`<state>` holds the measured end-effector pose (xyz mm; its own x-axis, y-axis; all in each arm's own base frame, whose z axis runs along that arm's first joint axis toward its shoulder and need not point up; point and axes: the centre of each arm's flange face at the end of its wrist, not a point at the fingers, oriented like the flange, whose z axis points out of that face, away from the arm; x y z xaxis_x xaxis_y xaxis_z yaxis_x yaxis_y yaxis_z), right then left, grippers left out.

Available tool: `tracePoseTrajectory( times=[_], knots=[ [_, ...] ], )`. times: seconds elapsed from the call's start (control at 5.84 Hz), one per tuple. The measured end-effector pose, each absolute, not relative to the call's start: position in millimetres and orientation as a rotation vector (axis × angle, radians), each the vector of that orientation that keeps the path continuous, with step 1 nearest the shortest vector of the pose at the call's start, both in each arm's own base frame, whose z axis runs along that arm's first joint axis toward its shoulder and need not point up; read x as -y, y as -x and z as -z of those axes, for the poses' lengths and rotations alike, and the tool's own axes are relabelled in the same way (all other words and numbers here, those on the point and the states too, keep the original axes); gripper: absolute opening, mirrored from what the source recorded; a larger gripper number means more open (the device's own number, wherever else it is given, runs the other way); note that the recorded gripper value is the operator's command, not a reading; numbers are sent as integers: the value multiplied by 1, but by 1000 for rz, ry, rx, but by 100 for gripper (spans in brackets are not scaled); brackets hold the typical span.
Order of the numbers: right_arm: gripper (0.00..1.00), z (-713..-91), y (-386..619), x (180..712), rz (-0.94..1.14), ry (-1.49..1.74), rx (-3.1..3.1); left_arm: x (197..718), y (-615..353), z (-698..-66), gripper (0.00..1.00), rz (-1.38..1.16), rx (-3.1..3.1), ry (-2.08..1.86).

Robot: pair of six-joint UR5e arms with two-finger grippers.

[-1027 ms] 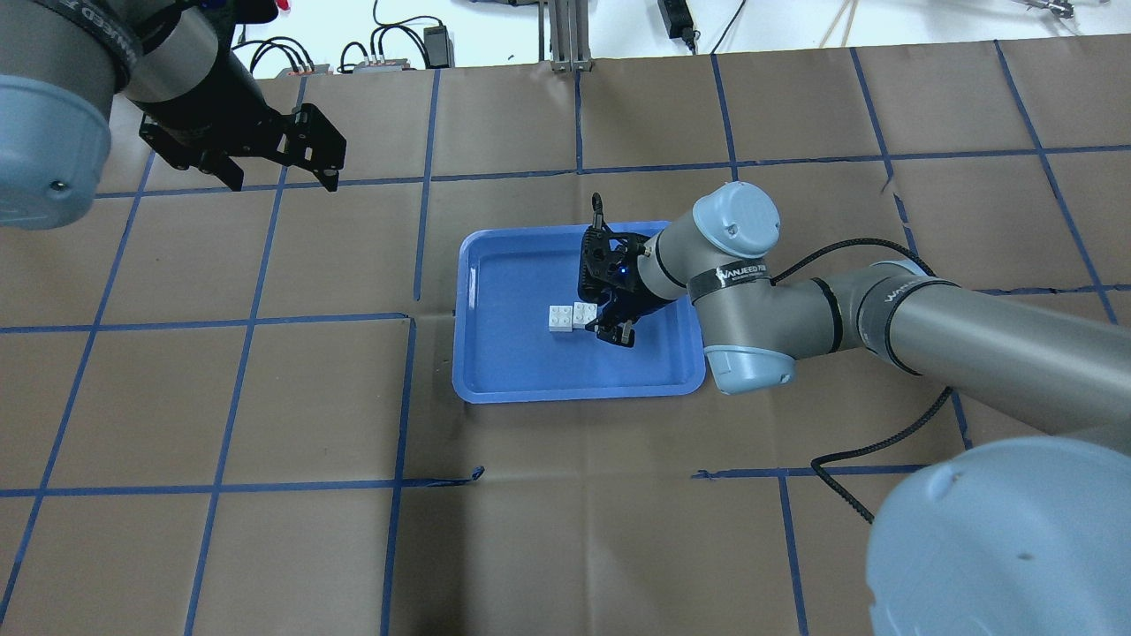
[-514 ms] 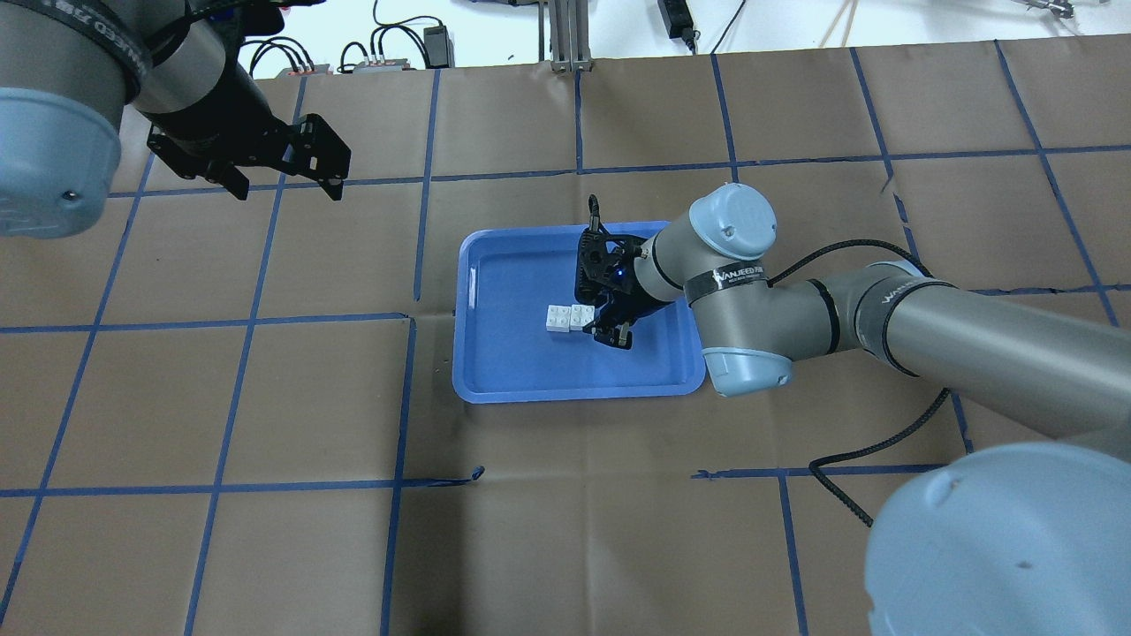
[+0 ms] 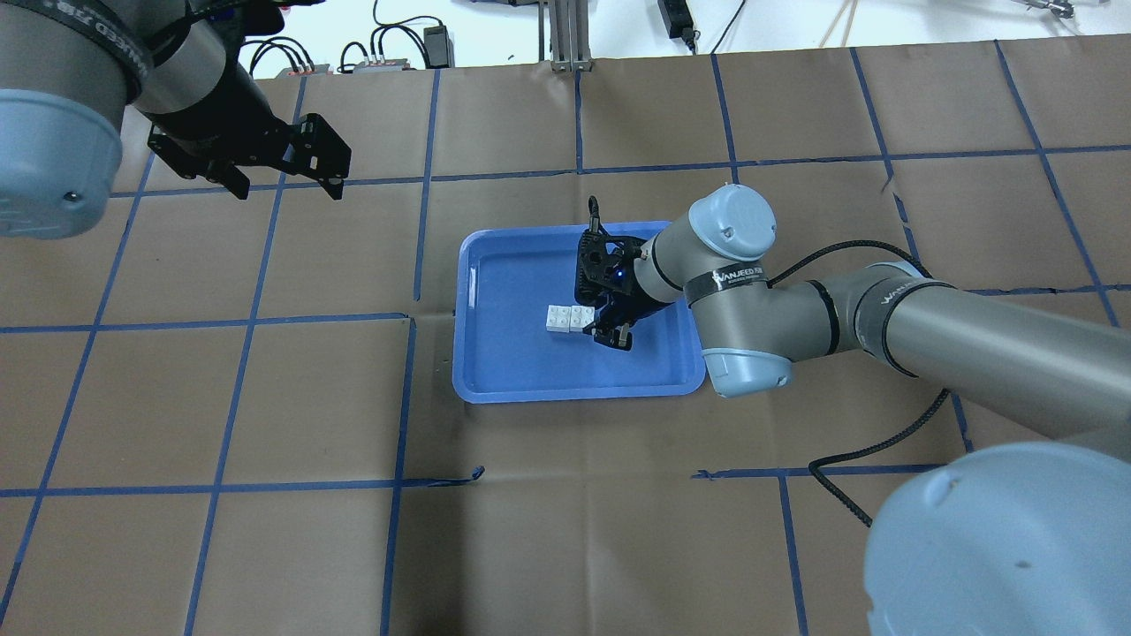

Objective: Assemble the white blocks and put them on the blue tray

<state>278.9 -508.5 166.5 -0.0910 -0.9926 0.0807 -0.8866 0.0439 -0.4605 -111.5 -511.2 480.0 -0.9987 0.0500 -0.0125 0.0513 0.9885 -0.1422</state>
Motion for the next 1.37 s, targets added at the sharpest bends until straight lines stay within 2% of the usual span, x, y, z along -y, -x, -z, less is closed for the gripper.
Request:
tracePoseTrajectory(
  times=[0.17,0.68,1.2,1.37],
  knots=[
    [36,-166,-279,508,586,1920,-2063,511,112,-480,99,223,-3124,-80],
    [49,-166,-279,509,586,1917,-2062,511,112,-479,99,221,-3124,-82],
    [53,-166,-279,509,587,1914,-2061,511,112,-479,99,217,-3123,-94],
    [74,-166,-279,509,587,1913,-2062,511,112,-478,99,217,-3123,-97]
  ],
)
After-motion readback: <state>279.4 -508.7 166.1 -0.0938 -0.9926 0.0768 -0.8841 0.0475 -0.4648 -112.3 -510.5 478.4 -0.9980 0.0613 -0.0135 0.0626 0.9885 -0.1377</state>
